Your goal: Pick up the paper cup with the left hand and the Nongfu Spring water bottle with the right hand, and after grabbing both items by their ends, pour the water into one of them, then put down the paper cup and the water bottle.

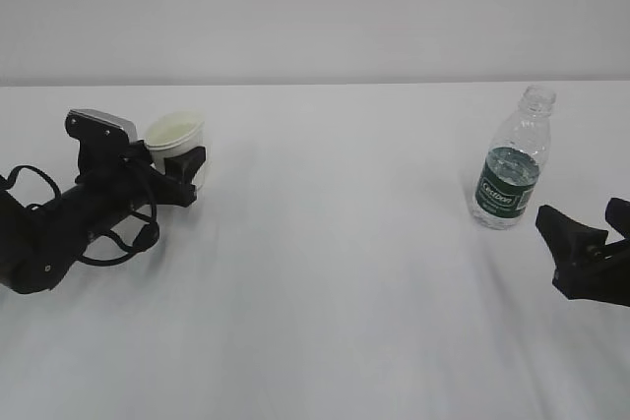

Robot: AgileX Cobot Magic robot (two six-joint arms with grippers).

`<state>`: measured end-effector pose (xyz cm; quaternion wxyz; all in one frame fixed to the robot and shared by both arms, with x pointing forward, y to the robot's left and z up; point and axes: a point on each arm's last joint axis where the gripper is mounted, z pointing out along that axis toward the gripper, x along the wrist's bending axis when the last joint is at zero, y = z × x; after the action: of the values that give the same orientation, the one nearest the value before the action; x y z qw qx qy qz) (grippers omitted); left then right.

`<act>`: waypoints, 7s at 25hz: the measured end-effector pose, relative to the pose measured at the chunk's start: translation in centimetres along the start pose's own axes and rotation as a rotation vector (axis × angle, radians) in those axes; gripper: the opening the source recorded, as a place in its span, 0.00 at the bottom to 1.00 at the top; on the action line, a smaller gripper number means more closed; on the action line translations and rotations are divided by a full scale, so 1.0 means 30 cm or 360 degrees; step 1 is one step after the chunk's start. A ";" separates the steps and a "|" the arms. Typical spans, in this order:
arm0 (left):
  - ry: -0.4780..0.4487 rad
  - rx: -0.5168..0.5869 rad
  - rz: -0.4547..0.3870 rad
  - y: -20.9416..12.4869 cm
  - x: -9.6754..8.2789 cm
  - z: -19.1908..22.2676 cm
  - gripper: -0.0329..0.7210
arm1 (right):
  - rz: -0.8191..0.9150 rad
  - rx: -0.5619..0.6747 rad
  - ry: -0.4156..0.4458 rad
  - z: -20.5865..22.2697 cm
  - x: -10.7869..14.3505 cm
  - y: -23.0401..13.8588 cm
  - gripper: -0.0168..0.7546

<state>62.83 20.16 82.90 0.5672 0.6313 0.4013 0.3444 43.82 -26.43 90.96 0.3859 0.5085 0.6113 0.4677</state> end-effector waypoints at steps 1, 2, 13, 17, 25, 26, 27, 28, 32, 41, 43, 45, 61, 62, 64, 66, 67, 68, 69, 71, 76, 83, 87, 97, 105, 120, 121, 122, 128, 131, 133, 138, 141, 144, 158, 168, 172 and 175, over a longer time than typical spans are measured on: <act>0.0000 0.0000 0.0000 0.000 0.000 0.000 0.66 | 0.0000 0.0000 0.0000 0.000 0.000 0.000 0.78; 0.0000 0.0000 0.0000 0.000 0.000 0.000 0.67 | 0.0000 0.0000 0.0000 0.000 0.000 0.000 0.78; 0.0001 0.0013 0.0000 -0.003 0.000 0.000 0.74 | 0.0003 0.0000 0.0000 0.000 0.000 0.000 0.78; 0.0003 0.0043 -0.0002 -0.013 0.001 0.000 0.80 | 0.0001 0.0000 0.0003 0.000 0.001 0.000 0.78; 0.0004 0.0053 -0.0004 -0.019 0.000 -0.001 0.86 | 0.0001 0.0000 0.0003 0.000 0.001 0.000 0.78; 0.0001 0.0053 -0.0002 -0.019 0.000 -0.001 0.87 | 0.0004 0.0000 0.0003 0.000 0.001 0.000 0.78; -0.0002 0.0053 -0.0001 -0.019 -0.001 -0.001 0.87 | 0.0004 0.0000 0.0003 0.000 0.001 0.000 0.78; -0.0008 0.0057 0.0000 -0.021 -0.002 -0.002 0.87 | 0.0004 0.0000 0.0003 0.000 0.001 0.000 0.78; -0.0017 0.0092 -0.0005 -0.034 -0.009 -0.020 0.87 | 0.0004 0.0000 0.0003 0.000 0.001 0.000 0.78; -0.0018 0.0106 -0.0007 0.000 -0.021 -0.066 0.88 | 0.0004 0.0000 0.0003 0.000 0.001 0.000 0.78; -0.0018 0.0118 -0.0010 0.002 -0.025 -0.079 0.88 | 0.0004 0.0000 0.0003 0.000 0.001 0.000 0.78; -0.0018 0.0124 -0.0012 0.007 -0.028 -0.091 0.88 | 0.0004 0.0000 0.0003 0.000 0.001 0.000 0.78; 0.0128 0.0110 -0.0070 0.106 -0.035 -0.223 0.84 | 0.0015 0.0002 0.0059 -0.031 0.012 -0.003 0.78; 0.0130 0.0110 -0.0071 0.113 -0.038 -0.236 0.83 | 0.0014 -0.0024 0.0059 -0.035 0.012 0.006 0.78; 0.0133 0.0098 -0.0067 0.136 -0.044 -0.264 0.83 | 0.0017 -0.0080 0.0069 -0.043 0.014 0.028 0.78; 0.0133 0.0086 -0.0064 0.157 -0.051 -0.290 0.83 | 0.0045 -0.0151 0.0074 -0.055 0.015 0.054 0.78; 0.0133 0.0079 -0.0063 0.169 -0.055 -0.305 0.83 | 0.0055 -0.0184 0.0075 -0.063 0.015 0.066 0.78; 0.0133 0.0065 -0.0060 0.183 -0.058 -0.317 0.83 | 0.0069 -0.0213 0.0076 -0.068 0.015 0.077 0.78; 0.0133 0.0058 -0.0058 0.194 -0.062 -0.332 0.83 | 0.0081 -0.0246 0.0080 -0.075 0.016 0.089 0.78; 0.0135 0.0017 -0.0049 0.231 -0.070 -0.365 0.82 | 0.0096 -0.0302 0.0083 -0.090 0.016 0.110 0.78; 0.0181 -0.0120 -0.0042 0.327 -0.083 -0.451 0.82 | 0.0096 -0.0356 0.0078 -0.131 0.016 0.153 0.78; 0.0202 -0.0314 -0.0008 0.448 -0.101 -0.539 0.82 | 0.0083 -0.0356 0.0054 -0.200 0.013 0.186 0.78; 0.0243 -0.0370 0.0000 0.520 -0.105 -0.586 0.81 | 0.0073 -0.0346 0.0039 -0.231 0.012 0.220 0.78; 0.0353 -0.0352 -0.0041 0.657 -0.129 -0.764 0.81 | 0.0046 -0.0260 -0.0015 -0.307 0.004 0.373 0.78; 0.0403 -0.0335 -0.0114 0.716 -0.169 -0.954 0.81 | 0.0019 -0.0131 -0.0071 -0.425 -0.003 0.443 0.78; 0.0424 -0.0165 -0.0138 0.788 -0.244 -1.241 0.77 | 0.0052 0.0018 -0.0151 -0.688 -0.011 0.437 0.78; 0.0426 -0.0132 -0.0143 0.794 -0.248 -1.257 0.77 | 0.0056 0.0051 -0.0157 -0.705 -0.011 0.429 0.78; 0.0429 -0.0089 -0.0149 0.800 -0.251 -1.270 0.77 | 0.0060 0.0072 -0.0162 -0.722 -0.012 0.424 0.78; 0.0425 0.0250 -0.0220 0.790 -0.272 -1.332 0.77 | 0.0083 0.0206 -0.0188 -0.812 -0.013 0.387 0.78; 0.0424 0.0408 -0.0245 0.758 -0.280 -1.356 0.77 | 0.0097 0.0312 -0.0194 -0.837 -0.013 0.352 0.78; 0.0417 0.0430 -0.0254 0.747 -0.288 -1.377 0.77 | 0.0108 0.0357 -0.0190 -0.855 -0.011 0.333 0.78; 0.0406 0.0418 -0.0257 0.716 -0.308 -1.444 0.75 | 0.0120 0.0385 -0.0186 -0.885 -0.009 0.305 0.78; 0.0405 0.0432 -0.0257 0.690 -0.319 -1.481 0.73 | 0.0110 0.0386 -0.0208 -0.887 -0.013 0.305 0.78; 0.0405 0.0457 -0.0259 0.676 -0.323 -1.497 0.72 | 0.0087 0.0384 -0.0255 -0.888 -0.022 0.306 0.78; 0.0445 0.0649 -0.0262 0.605 -0.308 -1.464 0.71 | 0.0049 0.0534 -0.0318 -0.845 -0.035 0.246 0.78; 0.0475 0.0640 -0.0241 0.595 -0.298 -1.451 0.71 | 0.0026 0.0453 -0.0322 -0.821 -0.038 0.248 0.78; 0.0486 0.0605 -0.0226 0.593 -0.292 -1.440 0.71 | 0.0022 0.0444 -0.0320 -0.812 -0.038 0.244 0.78; 0.0487 0.0588 -0.0222 0.588 -0.290 -1.431 0.71 | 0.0021 0.0436 -0.0319 -0.812 -0.037 0.246 0.78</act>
<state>22.84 30.63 105.72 0.3971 0.6356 0.5813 0.3170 22.88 -31.57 104.51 0.3689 0.6045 0.6244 0.3296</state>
